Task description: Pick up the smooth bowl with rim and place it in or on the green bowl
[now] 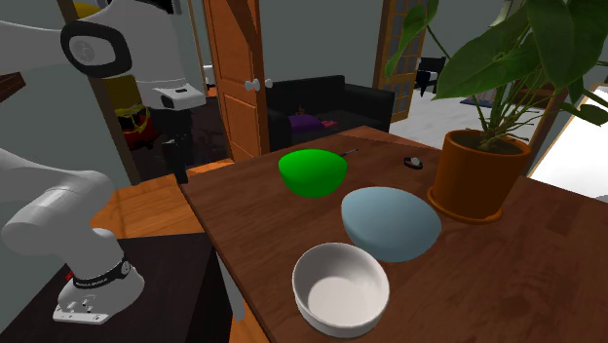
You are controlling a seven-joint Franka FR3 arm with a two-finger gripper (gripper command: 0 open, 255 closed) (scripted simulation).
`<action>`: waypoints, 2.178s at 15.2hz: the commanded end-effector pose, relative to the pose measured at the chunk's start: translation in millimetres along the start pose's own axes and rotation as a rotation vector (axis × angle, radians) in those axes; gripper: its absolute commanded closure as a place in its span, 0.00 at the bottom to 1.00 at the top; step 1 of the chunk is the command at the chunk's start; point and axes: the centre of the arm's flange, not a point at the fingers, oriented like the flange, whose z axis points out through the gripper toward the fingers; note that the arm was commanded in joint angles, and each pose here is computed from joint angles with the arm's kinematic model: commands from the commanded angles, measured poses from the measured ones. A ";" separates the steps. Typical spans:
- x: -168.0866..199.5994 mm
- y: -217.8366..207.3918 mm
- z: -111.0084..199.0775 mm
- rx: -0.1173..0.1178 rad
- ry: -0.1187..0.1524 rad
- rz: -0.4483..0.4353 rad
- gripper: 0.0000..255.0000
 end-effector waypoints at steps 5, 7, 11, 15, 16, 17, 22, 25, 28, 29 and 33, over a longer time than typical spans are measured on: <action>35.1 33.5 11.4 -0.020 0.007 -0.025 0.00; 53.0 50.0 16.8 -0.031 0.011 -0.038 0.00; 89.4 82.5 26.9 -0.051 0.018 -0.063 0.00; 126.8 114.3 36.0 -0.072 0.025 -0.088 0.00; 136.2 122.1 38.1 -0.077 0.027 -0.094 0.00; 145.8 129.9 40.2 -0.082 0.028 -0.101 0.00; 194.1 168.0 49.8 -0.107 0.037 -0.132 0.00; 223.8 190.2 54.9 -0.123 0.043 -0.151 0.00; 253.8 211.9 59.4 -0.138 0.048 -0.170 0.00; 255.5 213.1 59.7 -0.139 0.048 -0.171 0.00; 256.7 215.9 80.6 -0.139 0.048 -0.171 0.00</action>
